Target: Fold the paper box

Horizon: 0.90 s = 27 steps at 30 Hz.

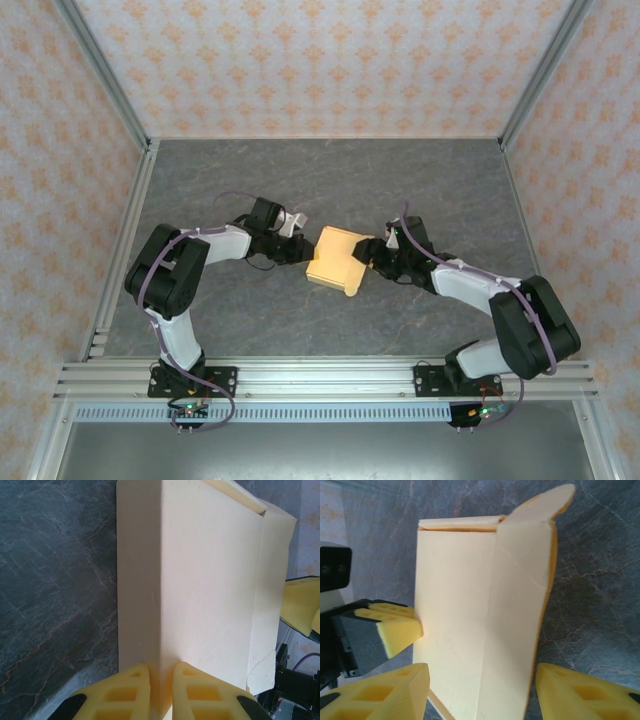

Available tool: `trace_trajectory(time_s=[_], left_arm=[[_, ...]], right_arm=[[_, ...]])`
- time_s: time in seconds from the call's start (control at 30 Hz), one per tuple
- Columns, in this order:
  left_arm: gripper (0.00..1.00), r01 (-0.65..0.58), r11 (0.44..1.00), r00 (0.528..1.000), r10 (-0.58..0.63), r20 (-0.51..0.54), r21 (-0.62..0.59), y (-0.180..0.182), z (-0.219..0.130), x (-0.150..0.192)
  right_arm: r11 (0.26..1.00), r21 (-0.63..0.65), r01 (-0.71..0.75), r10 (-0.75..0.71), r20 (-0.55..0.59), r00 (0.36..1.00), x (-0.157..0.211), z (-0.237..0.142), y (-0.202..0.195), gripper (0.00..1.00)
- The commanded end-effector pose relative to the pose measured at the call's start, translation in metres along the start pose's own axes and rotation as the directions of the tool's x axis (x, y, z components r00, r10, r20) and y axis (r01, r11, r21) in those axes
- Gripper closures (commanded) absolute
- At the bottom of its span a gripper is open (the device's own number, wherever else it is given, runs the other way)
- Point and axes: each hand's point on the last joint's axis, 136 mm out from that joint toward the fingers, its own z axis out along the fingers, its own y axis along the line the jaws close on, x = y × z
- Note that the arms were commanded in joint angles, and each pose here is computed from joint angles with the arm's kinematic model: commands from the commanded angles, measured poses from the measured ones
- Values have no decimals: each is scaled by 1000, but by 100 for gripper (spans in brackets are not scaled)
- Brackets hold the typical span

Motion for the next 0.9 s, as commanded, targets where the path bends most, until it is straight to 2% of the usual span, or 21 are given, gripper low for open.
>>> trace_trajectory(time_s=[0.0,0.37,0.87], left_arm=[[87,101,985,994,-106,-25,-138,47,6,20],[88,131,986,991,-132,-2,-99,46,2,17],[90,148,986,989,-149,-8,-80,48,4,18]], right_arm=[[1000,9,-3,3,-15,1000,5,8,-7,40],[998,-47,-41,39,-37,999,9,18,-4,29],[990,-120,-76,70,-55,996,9,44,5,29]])
